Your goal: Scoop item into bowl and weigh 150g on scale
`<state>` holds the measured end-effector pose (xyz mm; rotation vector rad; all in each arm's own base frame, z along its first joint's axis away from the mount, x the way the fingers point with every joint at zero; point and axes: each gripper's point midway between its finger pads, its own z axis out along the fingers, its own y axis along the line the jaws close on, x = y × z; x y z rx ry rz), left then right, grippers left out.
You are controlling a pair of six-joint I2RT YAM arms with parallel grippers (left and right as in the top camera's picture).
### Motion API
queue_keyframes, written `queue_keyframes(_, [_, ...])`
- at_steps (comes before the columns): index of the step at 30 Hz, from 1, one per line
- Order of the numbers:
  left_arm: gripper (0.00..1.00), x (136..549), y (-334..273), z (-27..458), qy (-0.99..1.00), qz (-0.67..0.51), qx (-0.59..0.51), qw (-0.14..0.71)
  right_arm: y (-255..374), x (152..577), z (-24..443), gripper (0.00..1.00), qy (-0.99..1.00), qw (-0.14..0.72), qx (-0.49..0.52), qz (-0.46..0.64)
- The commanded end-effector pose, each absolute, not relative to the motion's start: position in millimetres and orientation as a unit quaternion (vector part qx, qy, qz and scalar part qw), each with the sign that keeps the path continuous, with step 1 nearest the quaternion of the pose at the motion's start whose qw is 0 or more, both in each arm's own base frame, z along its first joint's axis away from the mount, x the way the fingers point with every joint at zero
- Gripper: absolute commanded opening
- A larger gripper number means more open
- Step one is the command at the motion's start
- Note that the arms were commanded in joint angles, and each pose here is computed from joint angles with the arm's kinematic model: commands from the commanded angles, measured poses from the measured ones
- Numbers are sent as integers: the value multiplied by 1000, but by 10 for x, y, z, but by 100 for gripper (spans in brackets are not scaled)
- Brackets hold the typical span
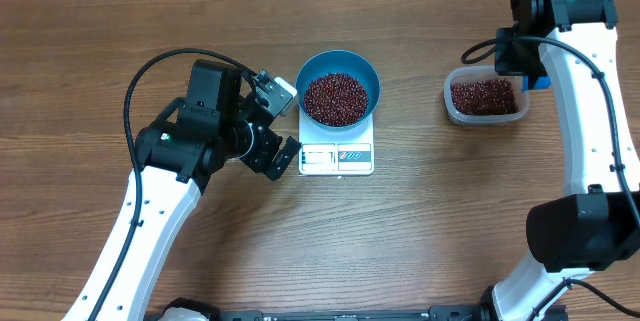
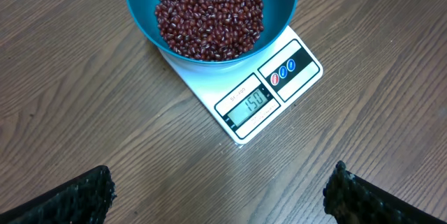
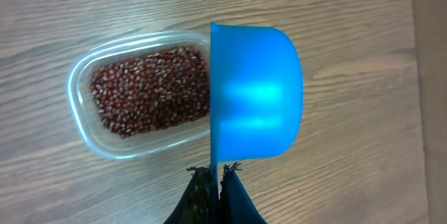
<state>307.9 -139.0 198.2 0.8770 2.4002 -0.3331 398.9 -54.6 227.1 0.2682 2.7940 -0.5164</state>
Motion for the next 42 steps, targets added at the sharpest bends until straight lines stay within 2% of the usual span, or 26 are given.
queue_keyframes(1, [100,3067,-1420,1951,897,-134,321,272,-614,3948,2398,4,959,163,129,-193])
queue_keyframes(5, [100,3068,-1420,1952,897,-134,321,272,-592,3965,2393,4,958,168,139,-184])
queue_keyframes(19, [100,3068,-1420,1951,897,-134,321,272,-40,4278,2363,4,973,209,91,-21])
queue_keyframes(42, [100,3068,-1420,1951,897,-134,321,272,413,4450,2476,4,963,236,59,114])
